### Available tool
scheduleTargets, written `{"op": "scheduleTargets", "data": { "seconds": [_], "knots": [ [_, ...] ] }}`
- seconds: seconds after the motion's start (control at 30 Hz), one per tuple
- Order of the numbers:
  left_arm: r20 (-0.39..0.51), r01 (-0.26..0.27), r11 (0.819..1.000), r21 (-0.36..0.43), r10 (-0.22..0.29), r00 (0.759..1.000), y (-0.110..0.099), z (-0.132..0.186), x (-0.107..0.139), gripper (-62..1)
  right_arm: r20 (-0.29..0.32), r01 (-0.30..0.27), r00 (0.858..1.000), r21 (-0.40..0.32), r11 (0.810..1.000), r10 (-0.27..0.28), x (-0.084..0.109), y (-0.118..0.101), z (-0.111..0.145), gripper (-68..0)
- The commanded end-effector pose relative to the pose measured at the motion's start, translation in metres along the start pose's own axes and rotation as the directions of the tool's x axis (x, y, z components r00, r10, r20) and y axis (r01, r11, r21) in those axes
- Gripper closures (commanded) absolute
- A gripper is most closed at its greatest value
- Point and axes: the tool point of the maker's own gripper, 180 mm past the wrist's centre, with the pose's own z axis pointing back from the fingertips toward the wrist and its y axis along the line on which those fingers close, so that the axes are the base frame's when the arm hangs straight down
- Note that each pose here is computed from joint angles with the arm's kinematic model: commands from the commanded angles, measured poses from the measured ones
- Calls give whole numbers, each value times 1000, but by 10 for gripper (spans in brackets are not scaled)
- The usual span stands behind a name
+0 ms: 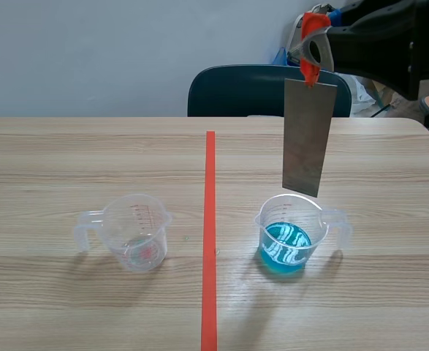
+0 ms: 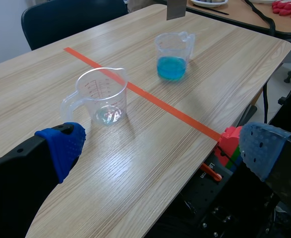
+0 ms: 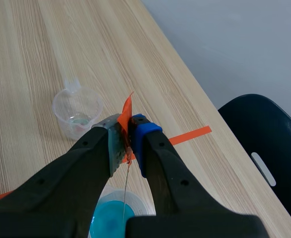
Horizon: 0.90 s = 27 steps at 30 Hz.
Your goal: Do the redox reaction experiment
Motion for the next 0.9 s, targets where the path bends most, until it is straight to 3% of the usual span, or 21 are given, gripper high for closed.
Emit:
{"op": "scheduleTargets", "data": {
  "seconds": [0.0,0.87],
  "knots": [
    [30,1,1000,6,-1,1000,1,-2,7,-623,38,-27,999,-1,1000,27,13,-1,2,-6],
    [30,8,1000,9,-8,1000,1,-2,6,-623,58,-27,998,-1,1000,27,17,-1,2,-6]
  ]
}}
